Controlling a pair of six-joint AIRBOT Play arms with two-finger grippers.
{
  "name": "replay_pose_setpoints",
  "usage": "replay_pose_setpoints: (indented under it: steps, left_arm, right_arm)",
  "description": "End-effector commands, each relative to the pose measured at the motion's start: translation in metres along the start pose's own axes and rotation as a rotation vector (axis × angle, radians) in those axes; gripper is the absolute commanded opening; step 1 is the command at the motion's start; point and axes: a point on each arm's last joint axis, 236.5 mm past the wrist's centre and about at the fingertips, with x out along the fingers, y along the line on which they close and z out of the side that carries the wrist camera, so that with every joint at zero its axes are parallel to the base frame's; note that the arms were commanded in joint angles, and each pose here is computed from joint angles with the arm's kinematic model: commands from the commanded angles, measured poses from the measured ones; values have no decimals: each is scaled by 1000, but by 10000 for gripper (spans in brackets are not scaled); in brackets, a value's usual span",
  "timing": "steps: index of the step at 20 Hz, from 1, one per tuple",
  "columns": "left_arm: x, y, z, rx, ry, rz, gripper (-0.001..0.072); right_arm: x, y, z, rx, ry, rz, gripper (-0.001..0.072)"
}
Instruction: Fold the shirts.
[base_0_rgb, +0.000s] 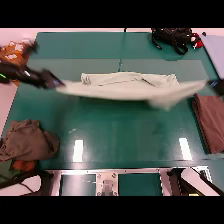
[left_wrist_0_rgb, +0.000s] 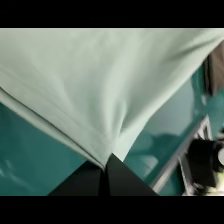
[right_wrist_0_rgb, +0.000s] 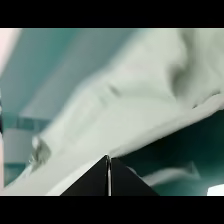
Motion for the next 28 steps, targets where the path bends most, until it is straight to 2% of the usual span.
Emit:
replay_pose_setpoints:
  steps: [1,4,7,9,12,14,18,20,24,28]
  left_arm:
    - [-111,-124,58,310,-366,110,26]
    - [-204,-244,58,575,-662,168,26]
    - [-270,-322,30,713,-883,234,27]
    - [-293,-337,15,730,-961,298,27]
    - [-297,-308,15,659,-935,416,27]
    - [-286,-274,25,594,-883,463,27]
    - [-223,-184,52,416,-681,434,27]
    - [-173,-126,62,314,-540,383,27]
    - [-56,-16,68,98,-313,190,27]
    - [54,89,57,-100,-153,148,27]
  right_arm:
    - [-90,171,61,-306,-327,226,16]
    - [-179,281,69,-544,-626,266,16]
    - [-247,359,46,-748,-856,246,16]
    - [-274,383,32,-836,-955,178,16]
    - [-284,377,30,-856,-990,62,16]
    - [-271,359,37,-822,-940,30,16]
    - [-207,280,56,-621,-756,78,16]
    - [-149,217,62,-518,-617,74,16]
    - [-9,86,42,-307,-341,25,16]
    - [116,-30,11,-125,-104,-87,16]
